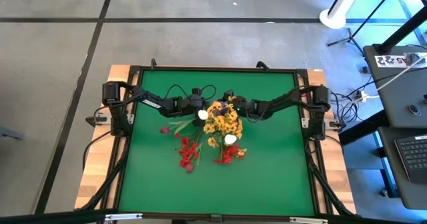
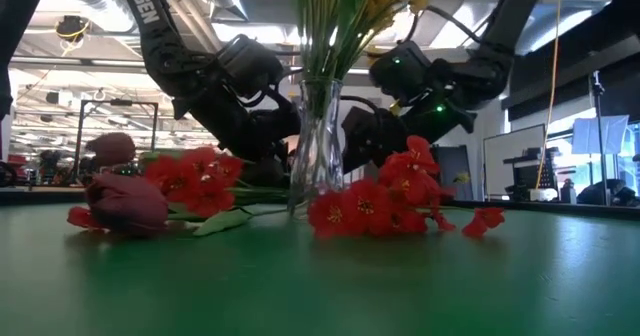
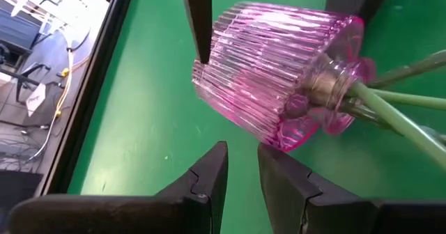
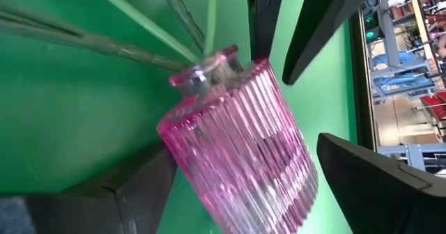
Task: Sort flowers into vase by color
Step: Adjust the violet vase
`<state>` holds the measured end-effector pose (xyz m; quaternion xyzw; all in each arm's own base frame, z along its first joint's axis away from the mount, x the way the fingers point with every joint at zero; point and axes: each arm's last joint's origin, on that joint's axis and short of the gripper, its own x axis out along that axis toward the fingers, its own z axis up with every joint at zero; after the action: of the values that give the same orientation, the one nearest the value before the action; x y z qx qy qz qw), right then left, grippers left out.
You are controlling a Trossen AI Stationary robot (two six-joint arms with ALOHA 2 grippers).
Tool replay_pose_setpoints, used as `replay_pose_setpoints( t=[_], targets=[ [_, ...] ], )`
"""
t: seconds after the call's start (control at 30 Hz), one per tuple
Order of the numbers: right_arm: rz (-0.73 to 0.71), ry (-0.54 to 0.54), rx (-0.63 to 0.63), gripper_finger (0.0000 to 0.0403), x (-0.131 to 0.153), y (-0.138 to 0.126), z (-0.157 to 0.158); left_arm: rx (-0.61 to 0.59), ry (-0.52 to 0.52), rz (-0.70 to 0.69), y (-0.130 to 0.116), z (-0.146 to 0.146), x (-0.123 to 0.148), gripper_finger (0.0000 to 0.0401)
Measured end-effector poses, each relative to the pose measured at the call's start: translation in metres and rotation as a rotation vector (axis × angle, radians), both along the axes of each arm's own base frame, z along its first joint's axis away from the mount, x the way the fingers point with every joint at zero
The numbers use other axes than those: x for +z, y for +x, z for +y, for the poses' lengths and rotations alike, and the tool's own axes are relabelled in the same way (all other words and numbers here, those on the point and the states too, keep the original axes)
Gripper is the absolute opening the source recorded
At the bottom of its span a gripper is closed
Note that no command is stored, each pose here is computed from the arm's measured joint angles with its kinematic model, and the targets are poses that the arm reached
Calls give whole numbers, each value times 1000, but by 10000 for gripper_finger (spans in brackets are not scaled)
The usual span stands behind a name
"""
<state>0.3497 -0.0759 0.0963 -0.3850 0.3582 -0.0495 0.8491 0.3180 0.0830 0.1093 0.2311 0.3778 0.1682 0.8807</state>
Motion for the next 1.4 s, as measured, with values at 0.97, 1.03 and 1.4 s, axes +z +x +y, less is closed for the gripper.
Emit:
replay_pose_setpoints(
  t=[0.97, 1.03, 1.4],
  targets=[
    [4, -1, -10, 210, 2, 5, -1, 90, 109, 115, -3, -22, -4, 81],
    [4, -1, -8, 210, 2, 5, 0, 90, 100, 124, -3, -24, -5, 81],
    [6, -1, 3, 209, 1, 6, 8, 101, 87, 103, -9, -27, 16, 105]
  ],
)
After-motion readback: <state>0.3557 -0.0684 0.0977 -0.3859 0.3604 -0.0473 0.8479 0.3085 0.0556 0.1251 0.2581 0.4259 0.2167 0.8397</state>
